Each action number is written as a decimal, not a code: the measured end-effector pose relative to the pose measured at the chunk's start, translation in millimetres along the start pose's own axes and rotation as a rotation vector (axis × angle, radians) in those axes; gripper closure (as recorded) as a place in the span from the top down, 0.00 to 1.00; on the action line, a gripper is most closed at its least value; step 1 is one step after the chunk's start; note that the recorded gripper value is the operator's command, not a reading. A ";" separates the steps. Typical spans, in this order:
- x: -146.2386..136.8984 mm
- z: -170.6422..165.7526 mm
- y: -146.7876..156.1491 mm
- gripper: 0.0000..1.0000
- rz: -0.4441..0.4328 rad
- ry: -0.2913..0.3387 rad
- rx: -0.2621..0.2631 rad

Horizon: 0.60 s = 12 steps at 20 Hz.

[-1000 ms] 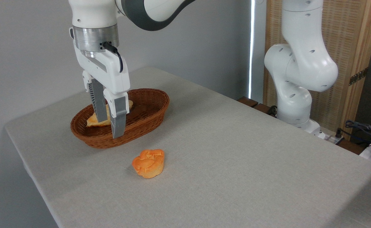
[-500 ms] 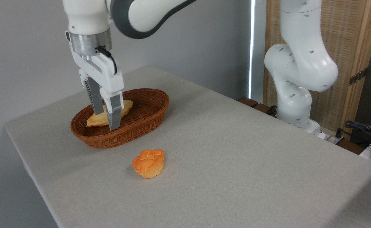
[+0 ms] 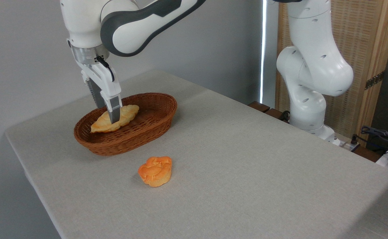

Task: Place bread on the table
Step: 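Close the gripper on the bread piece inside the basket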

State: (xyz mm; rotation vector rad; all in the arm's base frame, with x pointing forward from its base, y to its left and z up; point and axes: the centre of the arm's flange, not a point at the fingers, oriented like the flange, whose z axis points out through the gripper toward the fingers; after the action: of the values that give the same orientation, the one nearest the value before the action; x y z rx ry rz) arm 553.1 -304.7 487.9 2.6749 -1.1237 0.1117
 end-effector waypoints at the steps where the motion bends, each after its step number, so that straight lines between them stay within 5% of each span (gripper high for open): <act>1: 2.7 4.9 6.9 1.00 0.005 -0.004 -0.008; 12: 24.0 70.9 18.7 1.00 0.009 0.009 -0.065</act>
State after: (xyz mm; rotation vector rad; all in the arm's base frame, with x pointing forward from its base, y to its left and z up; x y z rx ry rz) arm 555.1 -351.5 426.6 2.6099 -1.1170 0.0866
